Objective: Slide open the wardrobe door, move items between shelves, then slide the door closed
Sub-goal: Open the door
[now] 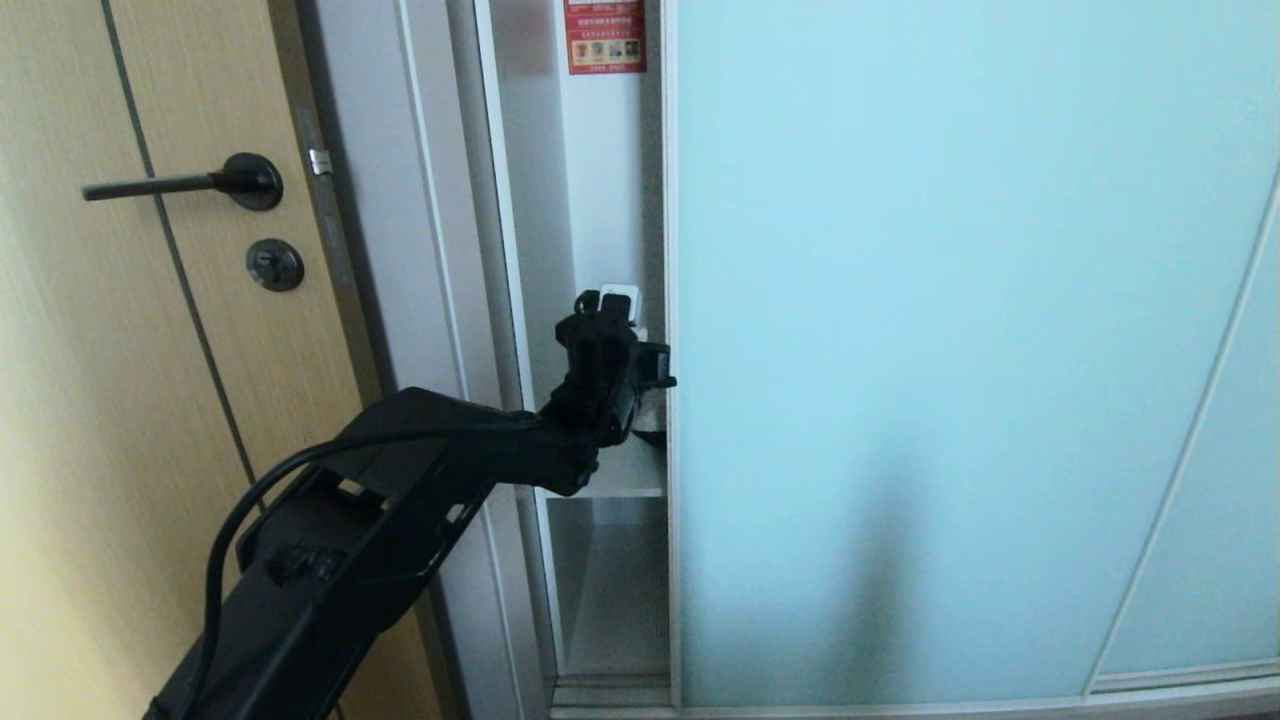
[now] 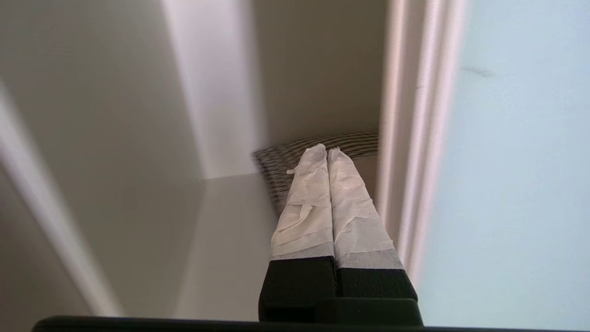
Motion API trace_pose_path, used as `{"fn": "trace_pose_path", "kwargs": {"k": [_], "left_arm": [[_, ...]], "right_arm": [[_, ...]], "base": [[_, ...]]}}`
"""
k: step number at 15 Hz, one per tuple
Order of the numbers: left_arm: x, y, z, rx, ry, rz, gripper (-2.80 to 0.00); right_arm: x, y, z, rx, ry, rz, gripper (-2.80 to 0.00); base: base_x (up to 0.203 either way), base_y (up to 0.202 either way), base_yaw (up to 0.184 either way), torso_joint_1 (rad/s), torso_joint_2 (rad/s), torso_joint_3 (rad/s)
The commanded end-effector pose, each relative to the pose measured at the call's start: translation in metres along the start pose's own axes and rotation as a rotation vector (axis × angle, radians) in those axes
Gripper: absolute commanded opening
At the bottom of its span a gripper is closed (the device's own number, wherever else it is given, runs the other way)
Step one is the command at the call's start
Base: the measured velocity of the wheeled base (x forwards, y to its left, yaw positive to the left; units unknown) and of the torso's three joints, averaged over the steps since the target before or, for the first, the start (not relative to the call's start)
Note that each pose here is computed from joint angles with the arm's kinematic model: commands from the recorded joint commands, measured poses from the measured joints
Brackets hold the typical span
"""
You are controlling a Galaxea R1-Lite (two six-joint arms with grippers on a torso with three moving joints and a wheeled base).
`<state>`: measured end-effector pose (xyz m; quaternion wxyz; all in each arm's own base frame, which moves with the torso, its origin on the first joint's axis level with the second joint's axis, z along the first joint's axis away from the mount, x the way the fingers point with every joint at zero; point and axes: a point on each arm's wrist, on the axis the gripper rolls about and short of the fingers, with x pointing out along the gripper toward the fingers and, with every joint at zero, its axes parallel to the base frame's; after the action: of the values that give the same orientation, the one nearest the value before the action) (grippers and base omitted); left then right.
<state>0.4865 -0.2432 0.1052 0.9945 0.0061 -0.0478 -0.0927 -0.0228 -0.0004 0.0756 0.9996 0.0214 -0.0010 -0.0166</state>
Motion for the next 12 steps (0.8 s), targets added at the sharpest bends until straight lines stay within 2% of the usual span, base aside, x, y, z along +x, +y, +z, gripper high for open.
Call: {"fn": "trace_pose_path", "kwargs": {"k": [1, 3, 4, 6, 9, 12], "left_arm": [[-0.008, -0.025, 0.002, -0.005, -0.008, -0.039, -2.8], [-0.015, -0.044, 0.005, -0.008, -0.011, -0.073, -2.8], [-0.016, -0.046, 0.007, -0.011, -0.016, -0.073, -2.8], [-0.022, -0.048, 0.031, -0.032, -0.063, -0.028, -2.8], [-0.029, -0.029, 0.08, -0.065, -0.149, 0.015, -2.8], [-0.043, -0.001, 0.117, -0.071, -0.18, 0.046, -2.8]], "right_arm": [[0.0, 0.0, 0.0, 0.0, 0.002, -0.001, -2.8], [0.0, 0.0, 0.0, 0.0, 0.003, -0.001, -2.8], [0.0, 0.0, 0.0, 0.0, 0.003, -0.001, -2.8], [0.0, 0.0, 0.0, 0.0, 0.002, 0.0, -2.8], [0.0, 0.0, 0.0, 0.0, 0.003, 0.0, -2.8], [0.0, 0.0, 0.0, 0.0, 0.003, -0.001, -2.8]], "base": [[0.0, 0.0, 0.0, 0.0, 0.0, 0.0], [0.0, 0.0, 0.0, 0.0, 0.0, 0.0], [0.0, 0.0, 0.0, 0.0, 0.0, 0.0], [0.0, 0.0, 0.0, 0.0, 0.0, 0.0], [0.0, 0.0, 0.0, 0.0, 0.0, 0.0], [0.0, 0.0, 0.0, 0.0, 0.0, 0.0]]}}
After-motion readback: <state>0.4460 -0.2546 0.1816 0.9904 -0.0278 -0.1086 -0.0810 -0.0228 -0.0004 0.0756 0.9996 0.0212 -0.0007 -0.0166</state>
